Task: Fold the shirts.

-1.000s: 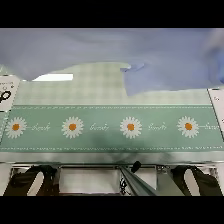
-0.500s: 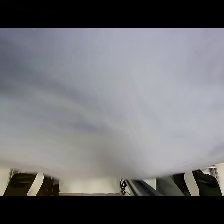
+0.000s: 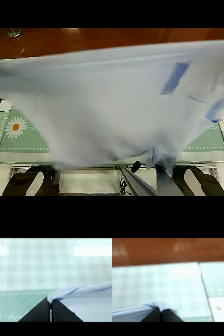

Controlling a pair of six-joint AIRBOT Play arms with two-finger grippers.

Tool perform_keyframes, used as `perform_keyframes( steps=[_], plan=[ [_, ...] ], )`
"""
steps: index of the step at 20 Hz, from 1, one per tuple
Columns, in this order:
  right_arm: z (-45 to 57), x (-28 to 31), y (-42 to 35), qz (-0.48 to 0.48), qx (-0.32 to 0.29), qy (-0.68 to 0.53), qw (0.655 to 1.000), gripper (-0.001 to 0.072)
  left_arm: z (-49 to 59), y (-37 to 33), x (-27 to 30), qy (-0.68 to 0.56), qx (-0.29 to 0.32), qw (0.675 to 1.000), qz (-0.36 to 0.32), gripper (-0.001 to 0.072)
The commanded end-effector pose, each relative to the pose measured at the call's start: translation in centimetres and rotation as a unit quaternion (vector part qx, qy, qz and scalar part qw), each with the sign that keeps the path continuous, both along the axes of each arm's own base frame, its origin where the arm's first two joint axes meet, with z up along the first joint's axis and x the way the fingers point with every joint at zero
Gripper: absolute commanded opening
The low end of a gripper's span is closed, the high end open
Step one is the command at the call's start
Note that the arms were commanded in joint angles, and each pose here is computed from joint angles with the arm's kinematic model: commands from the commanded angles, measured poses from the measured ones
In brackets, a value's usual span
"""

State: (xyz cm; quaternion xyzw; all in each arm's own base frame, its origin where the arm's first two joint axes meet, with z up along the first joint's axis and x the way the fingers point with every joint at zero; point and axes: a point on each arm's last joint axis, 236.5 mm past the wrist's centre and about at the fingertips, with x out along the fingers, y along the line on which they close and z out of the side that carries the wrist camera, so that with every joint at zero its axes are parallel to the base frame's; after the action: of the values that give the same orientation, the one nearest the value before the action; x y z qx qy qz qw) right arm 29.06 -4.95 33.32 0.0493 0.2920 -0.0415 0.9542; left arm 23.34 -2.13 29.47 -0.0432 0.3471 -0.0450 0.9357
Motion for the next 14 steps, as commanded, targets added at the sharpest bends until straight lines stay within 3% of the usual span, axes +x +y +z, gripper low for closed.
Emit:
perform_keyframes(
  steps=[1,4,10,14],
  plan=[
    [-9.2,5.3,-2.1,-0.002,0.044,0.104,0.994,0.0029,-8.9,0.9,5.3,0.067,-0.003,0.998,0.007,0.002],
    [-13.4,12.3,-2.9,0.004,0.085,0.102,0.991,0.0029,-14.0,1.5,11.8,0.078,-0.016,0.997,0.016,0.002],
    [-21.2,24.4,-0.1,0.035,0.058,0.057,0.996,0.003,-21.2,1.4,23.8,0.051,-0.059,0.997,0.017,0.002],
    [-25.6,29.2,1.2,0.031,0.054,0.026,0.998,0.003,-23.1,1.5,29.0,-0.011,-0.012,1.0,0.003,0.002]
  ],
)
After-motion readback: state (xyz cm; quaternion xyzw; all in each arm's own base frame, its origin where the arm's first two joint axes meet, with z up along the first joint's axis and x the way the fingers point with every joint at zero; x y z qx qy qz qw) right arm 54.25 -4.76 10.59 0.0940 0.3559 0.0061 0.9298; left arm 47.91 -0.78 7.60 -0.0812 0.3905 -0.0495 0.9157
